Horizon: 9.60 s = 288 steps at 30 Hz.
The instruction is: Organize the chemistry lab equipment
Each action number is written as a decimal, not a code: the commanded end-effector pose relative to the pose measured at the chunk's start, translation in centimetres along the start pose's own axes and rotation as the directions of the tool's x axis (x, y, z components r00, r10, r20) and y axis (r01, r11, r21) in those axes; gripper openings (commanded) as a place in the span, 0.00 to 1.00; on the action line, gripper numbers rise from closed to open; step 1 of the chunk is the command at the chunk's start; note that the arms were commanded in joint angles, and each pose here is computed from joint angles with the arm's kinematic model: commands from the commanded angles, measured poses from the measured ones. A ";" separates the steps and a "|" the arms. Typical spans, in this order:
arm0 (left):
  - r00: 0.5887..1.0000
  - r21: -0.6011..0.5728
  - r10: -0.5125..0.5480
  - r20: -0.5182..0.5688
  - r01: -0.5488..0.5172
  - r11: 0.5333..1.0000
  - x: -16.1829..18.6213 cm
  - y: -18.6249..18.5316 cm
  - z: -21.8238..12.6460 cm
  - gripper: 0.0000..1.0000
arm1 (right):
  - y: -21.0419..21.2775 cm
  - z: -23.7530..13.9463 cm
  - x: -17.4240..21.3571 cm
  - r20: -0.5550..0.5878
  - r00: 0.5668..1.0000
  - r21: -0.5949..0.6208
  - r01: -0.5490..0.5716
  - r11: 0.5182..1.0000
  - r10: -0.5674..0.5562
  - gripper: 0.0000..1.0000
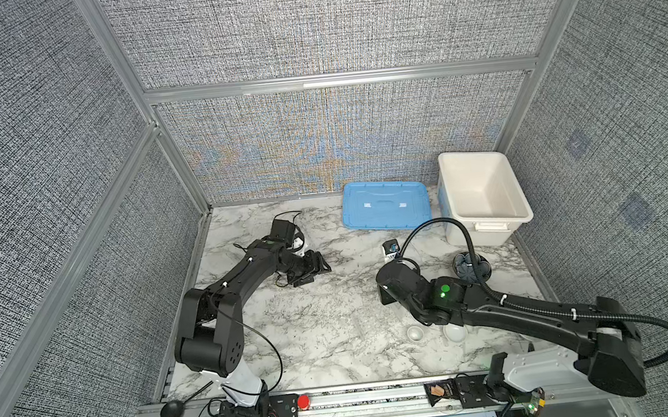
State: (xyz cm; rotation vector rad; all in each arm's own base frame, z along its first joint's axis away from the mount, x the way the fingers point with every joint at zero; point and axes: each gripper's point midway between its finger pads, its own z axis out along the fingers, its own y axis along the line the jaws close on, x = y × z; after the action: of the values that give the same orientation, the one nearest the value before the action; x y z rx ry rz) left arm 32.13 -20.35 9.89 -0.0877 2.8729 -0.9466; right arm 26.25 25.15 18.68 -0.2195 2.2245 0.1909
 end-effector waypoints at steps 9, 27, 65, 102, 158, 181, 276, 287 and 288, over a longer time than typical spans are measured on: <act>0.998 -0.022 0.033 0.056 -0.032 0.999 -0.7 -0.7 -1.7 0.72 | -0.5 -2.0 -2.5 0.047 0.998 0.002 -0.033 0.999 0.033 0.39; 0.979 -0.132 0.138 0.153 -0.118 0.984 -2.0 -0.2 -4.3 0.73 | 0.2 -1.2 1.8 -0.402 0.909 -0.277 -0.008 0.961 -0.108 0.74; 0.988 -0.156 0.111 0.104 -0.094 0.983 -0.3 1.5 -3.2 0.73 | -3.5 2.0 3.0 -0.445 0.892 -0.072 -0.126 0.989 0.081 0.67; 0.890 -0.637 0.096 0.446 0.240 0.733 -14.4 13.2 -11.1 0.89 | -1.9 -2.1 -8.2 -0.032 0.999 -0.247 -0.042 0.968 0.035 0.99; 0.964 -0.540 -0.220 0.149 0.265 0.799 -15.7 22.1 -2.9 0.37 | -5.5 -3.0 -8.8 0.041 0.990 -0.084 -0.128 0.988 0.132 0.99; 0.963 -0.605 -0.230 0.141 0.267 0.750 -16.1 23.5 -3.0 0.30 | -3.6 -2.2 -9.4 0.020 0.994 -0.153 -0.106 0.983 0.110 0.99; 0.997 0.281 0.067 0.037 -0.074 0.957 -3.5 -13.6 -5.6 0.19 | 10.0 4.2 -7.2 -0.581 0.806 -0.599 -0.518 0.611 0.114 0.50; 0.994 0.289 0.098 0.048 -0.108 0.951 -3.4 -14.2 -5.9 0.19 | 10.0 4.4 -7.7 -0.559 0.819 -0.610 -0.513 0.605 0.130 0.32; 0.994 0.290 0.099 0.044 -0.108 0.951 -3.3 -14.2 -5.9 0.19 | 9.9 4.5 -7.8 -0.554 0.820 -0.607 -0.514 0.606 0.140 0.31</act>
State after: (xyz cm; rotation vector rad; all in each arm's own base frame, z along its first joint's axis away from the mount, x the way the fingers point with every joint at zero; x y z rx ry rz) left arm 34.82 -27.61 22.38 0.0262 2.6878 -1.2971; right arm 31.88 36.33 22.07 -0.3025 2.5515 1.4167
